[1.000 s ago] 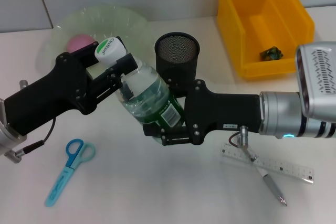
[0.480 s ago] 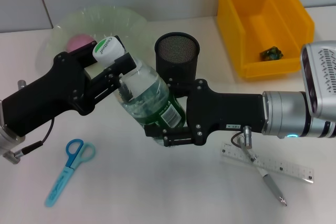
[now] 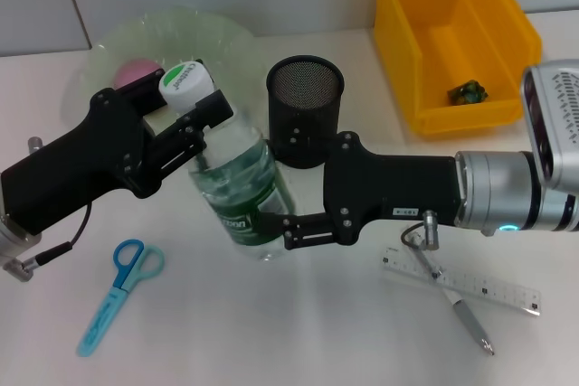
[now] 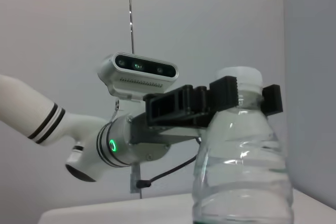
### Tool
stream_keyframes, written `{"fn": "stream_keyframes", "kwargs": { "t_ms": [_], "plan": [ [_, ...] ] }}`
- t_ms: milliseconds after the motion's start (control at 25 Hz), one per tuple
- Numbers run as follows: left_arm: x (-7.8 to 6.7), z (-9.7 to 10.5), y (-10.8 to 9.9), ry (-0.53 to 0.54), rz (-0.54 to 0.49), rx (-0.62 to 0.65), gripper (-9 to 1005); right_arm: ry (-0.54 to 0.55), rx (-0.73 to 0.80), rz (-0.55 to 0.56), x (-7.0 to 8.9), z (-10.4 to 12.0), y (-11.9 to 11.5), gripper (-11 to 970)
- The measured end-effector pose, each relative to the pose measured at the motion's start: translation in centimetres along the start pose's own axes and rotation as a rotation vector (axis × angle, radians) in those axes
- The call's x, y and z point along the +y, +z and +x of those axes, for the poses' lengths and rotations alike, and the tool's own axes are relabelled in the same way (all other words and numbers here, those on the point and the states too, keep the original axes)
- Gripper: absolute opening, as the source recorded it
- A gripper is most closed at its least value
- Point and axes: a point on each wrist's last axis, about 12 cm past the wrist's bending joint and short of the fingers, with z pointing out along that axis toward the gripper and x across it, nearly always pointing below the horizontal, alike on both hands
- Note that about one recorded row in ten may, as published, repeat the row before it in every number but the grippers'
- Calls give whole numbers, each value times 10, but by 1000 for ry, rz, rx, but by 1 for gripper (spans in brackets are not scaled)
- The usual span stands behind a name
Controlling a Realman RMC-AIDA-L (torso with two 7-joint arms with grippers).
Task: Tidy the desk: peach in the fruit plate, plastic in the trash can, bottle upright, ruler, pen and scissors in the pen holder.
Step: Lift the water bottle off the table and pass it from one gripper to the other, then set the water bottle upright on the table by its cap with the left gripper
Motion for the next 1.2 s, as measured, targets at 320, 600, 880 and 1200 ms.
{"fn": "stream_keyframes", "kwargs": {
  "t_ms": [320, 600, 880, 1200],
  "plan": [
    [-1, 0, 0, 0, 5, 0, 435, 11, 4, 4, 0, -1, -3, 835],
    [-2, 0, -1, 0, 12, -5, 435, 16, 7, 4, 2, -2, -9, 833],
    [-2, -1, 0, 1, 15, -5, 436, 33, 6, 16, 5, -1, -16, 832],
    [-1, -2, 1, 23, 15, -7, 436, 46, 0, 74, 13, 2, -40, 832]
  ]
}}
